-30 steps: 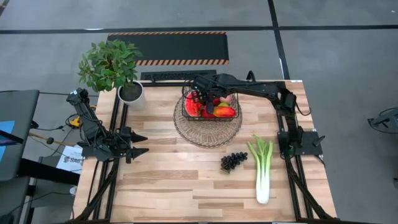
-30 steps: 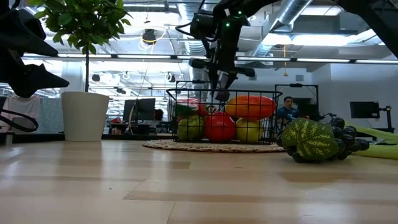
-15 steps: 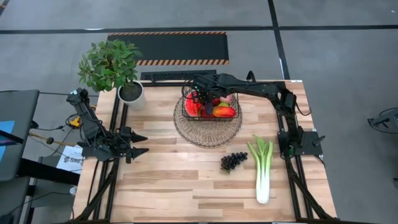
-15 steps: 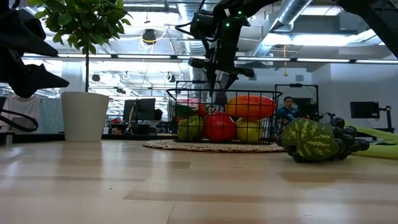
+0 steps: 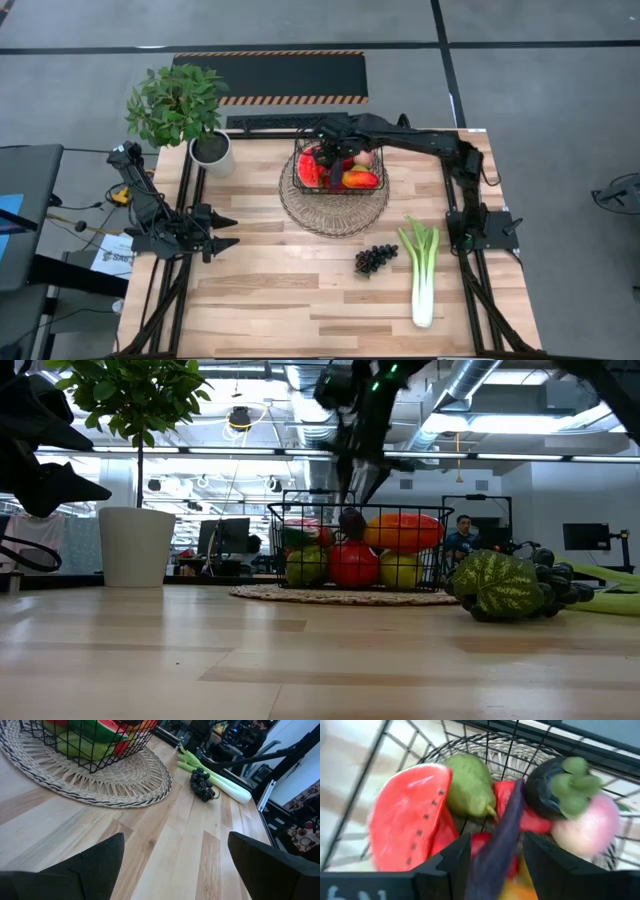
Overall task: Build produce basket
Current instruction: Put the purple grapes into the black wire basket
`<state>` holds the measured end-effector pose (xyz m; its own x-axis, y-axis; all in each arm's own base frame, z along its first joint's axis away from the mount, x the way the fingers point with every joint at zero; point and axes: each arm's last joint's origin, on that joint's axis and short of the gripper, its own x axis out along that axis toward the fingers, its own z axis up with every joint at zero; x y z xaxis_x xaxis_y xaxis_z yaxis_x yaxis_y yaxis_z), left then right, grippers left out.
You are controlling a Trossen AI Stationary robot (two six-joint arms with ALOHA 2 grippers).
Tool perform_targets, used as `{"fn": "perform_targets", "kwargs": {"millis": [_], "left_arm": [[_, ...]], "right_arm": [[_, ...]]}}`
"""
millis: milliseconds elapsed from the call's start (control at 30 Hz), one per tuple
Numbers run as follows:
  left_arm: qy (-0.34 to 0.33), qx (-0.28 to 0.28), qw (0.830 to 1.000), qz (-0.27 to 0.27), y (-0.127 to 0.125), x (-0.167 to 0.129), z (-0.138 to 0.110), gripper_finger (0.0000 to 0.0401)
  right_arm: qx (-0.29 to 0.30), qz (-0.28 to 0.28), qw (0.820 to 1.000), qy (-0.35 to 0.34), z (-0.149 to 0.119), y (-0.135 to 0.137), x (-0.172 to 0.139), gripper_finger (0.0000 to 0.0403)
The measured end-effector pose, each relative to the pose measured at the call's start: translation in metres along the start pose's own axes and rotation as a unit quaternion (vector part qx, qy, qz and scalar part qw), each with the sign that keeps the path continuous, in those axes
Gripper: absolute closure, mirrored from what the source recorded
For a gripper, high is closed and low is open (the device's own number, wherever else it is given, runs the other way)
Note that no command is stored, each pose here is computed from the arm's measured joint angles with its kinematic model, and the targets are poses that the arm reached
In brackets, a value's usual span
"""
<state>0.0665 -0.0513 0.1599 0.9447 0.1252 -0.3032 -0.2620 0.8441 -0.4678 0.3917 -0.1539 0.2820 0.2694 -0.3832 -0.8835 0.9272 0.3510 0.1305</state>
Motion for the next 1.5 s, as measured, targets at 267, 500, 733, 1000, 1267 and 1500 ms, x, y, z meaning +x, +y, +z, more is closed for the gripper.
{"fn": "perform_targets", "kwargs": {"millis": [267, 500, 733, 1000, 1267, 1500], "left_arm": [[0.000, -0.001, 1.000, 0.000, 0.000, 0.000, 0.000, 0.0060], [0.000, -0.001, 1.000, 0.000, 0.000, 0.000, 0.000, 0.0060], [0.002, -0.011, 1.000, -0.002, 0.000, 0.000, 0.000, 0.0060], [0.017, -0.014, 1.000, -0.010, -0.001, 0.000, -0.001, 0.0060], [0.019, -0.019, 1.000, -0.012, -0.001, 0.000, -0.001, 0.0060], [0.012, -0.015, 1.000, -0.007, 0.000, 0.000, -0.001, 0.0060]], "right_arm": [[-0.031, 0.003, 0.999, 0.030, -0.029, -0.018, -0.088, 0.0210], [-0.036, -0.074, 0.997, -0.010, -0.100, -0.026, -0.156, 0.0213], [-0.008, -0.084, 0.996, 0.005, -0.183, -0.030, -0.160, 0.0200], [0.039, -0.153, 0.982, 0.101, -0.283, -0.053, -0.130, 0.0157], [0.097, -0.113, 0.984, 0.099, -0.345, -0.064, -0.114, 0.0146], [-0.085, 0.100, 0.990, -0.058, -0.355, -0.036, -0.109, 0.0147]]}}
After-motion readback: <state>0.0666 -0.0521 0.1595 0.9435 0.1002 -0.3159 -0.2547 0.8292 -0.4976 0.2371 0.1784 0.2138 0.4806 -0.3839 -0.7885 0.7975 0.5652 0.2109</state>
